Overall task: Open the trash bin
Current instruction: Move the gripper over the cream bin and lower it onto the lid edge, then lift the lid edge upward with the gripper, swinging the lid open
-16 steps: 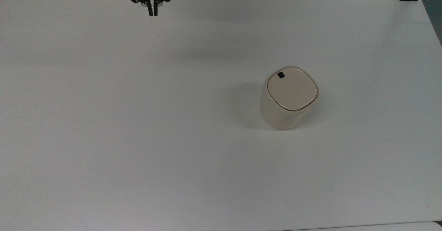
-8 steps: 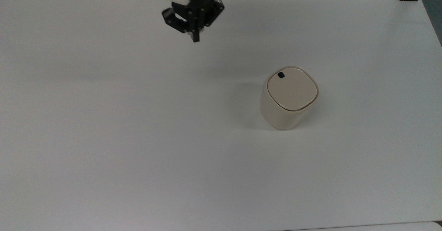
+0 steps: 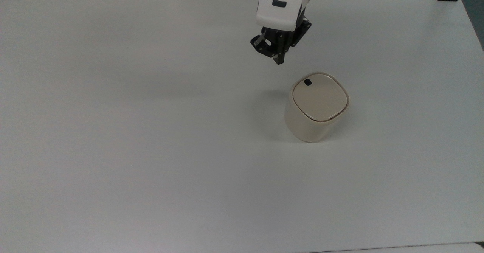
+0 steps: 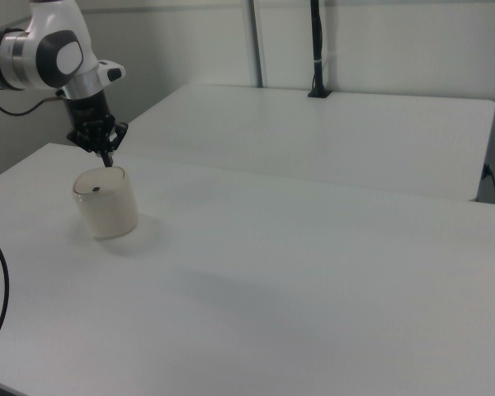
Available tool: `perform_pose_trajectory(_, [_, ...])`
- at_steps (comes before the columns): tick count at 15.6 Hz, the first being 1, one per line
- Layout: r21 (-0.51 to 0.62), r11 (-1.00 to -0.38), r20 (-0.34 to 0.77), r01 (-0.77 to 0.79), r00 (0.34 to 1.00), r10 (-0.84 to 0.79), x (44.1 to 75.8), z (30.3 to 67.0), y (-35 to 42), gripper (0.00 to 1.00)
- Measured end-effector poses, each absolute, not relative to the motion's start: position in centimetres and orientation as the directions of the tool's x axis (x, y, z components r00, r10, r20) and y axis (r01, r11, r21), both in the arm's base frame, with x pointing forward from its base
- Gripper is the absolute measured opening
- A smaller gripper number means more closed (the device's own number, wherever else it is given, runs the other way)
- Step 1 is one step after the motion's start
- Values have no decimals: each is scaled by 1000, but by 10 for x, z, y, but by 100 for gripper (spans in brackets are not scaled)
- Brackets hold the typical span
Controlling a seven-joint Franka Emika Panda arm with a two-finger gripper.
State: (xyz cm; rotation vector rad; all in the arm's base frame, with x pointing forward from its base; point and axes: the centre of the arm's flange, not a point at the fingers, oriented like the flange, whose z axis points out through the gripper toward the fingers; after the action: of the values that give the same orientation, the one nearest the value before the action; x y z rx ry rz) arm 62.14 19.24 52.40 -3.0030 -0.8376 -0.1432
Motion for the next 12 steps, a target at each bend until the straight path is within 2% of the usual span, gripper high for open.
perform_pose_trajectory(6, [-7, -828, 159, 560, 818, 552, 633, 489, 236, 1])
perform_pose_trajectory(12, [-25, -805, 129, 592, 801, 585, 633, 451, 266, 1])
